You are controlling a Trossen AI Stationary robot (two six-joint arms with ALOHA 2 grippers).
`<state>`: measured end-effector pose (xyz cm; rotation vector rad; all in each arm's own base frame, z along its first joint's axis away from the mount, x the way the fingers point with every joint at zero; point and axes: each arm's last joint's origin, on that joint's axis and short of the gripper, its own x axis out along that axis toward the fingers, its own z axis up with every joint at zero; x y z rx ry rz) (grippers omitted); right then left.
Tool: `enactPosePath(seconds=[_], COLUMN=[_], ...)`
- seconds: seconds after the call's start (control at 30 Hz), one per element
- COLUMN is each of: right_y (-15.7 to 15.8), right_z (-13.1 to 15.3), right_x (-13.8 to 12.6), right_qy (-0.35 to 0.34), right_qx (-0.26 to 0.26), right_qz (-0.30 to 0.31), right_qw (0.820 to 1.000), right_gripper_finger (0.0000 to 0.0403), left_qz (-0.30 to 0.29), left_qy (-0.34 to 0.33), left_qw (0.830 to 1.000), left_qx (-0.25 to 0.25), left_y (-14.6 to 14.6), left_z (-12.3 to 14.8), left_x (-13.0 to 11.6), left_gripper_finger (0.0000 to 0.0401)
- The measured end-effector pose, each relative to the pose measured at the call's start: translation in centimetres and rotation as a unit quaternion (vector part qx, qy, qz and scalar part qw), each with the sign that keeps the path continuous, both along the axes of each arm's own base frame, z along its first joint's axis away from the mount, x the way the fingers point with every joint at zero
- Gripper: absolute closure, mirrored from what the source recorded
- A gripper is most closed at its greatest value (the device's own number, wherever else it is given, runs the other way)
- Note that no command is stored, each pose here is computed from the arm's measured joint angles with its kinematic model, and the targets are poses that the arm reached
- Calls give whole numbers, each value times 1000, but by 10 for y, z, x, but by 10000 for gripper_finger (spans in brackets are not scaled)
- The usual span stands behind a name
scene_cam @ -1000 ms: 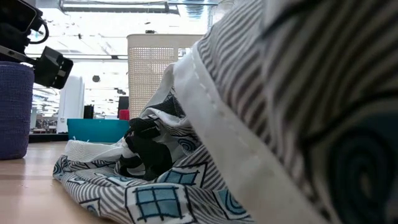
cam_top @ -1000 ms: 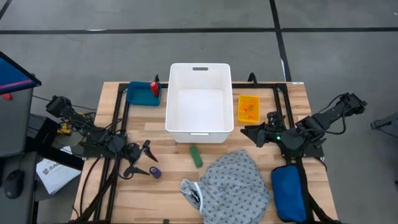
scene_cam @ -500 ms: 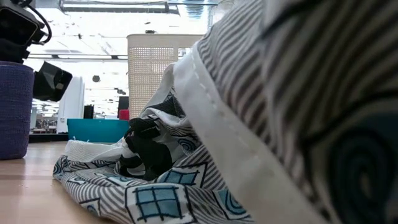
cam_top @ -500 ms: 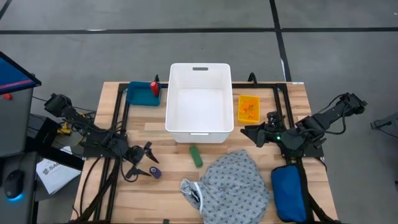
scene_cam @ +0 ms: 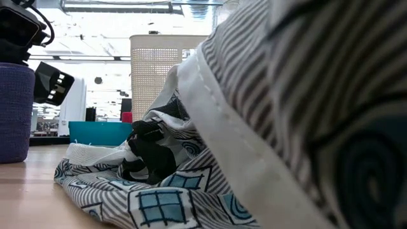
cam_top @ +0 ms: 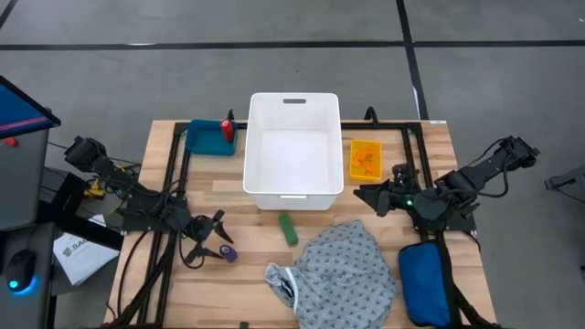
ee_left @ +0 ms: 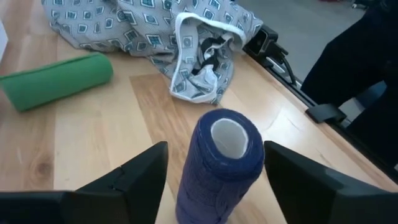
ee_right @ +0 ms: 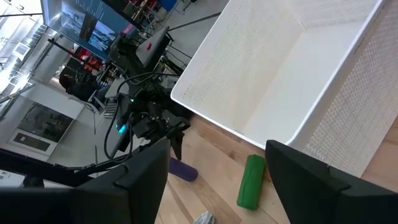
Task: Pick & place medical supplies in basket/bin
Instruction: Put the blue bandage into the blue bin
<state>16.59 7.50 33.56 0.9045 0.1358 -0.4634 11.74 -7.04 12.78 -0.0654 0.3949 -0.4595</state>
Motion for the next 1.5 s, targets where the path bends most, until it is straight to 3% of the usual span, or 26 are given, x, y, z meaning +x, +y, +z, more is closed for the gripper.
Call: enactPosePath(seconds=[0.53,0.77,1.07,1.27,1.5], right_y=[0,0,0,0,0], right_z=[0,0,0,1,3], right_x=[0,0,0,0,-1], right_qy=[0,0,1,1,-2], right_qx=[0,0,-4,-12,-19], right_qz=[0,0,3,7,14], right_qw=[1000,1000,1000,1000,1000], right_gripper_finger=[143,143,143,143,143], left_qz=[7,27,49,59,103], left_qy=[-10,-25,-79,-122,-206], left_qw=[1000,999,994,989,972], left_qx=[-10,-11,-53,-61,-50], left_y=[0,1,0,-5,-8], left_z=[3,5,18,46,98], left_x=[1,2,5,15,26], left_gripper_finger=[228,245,251,251,251])
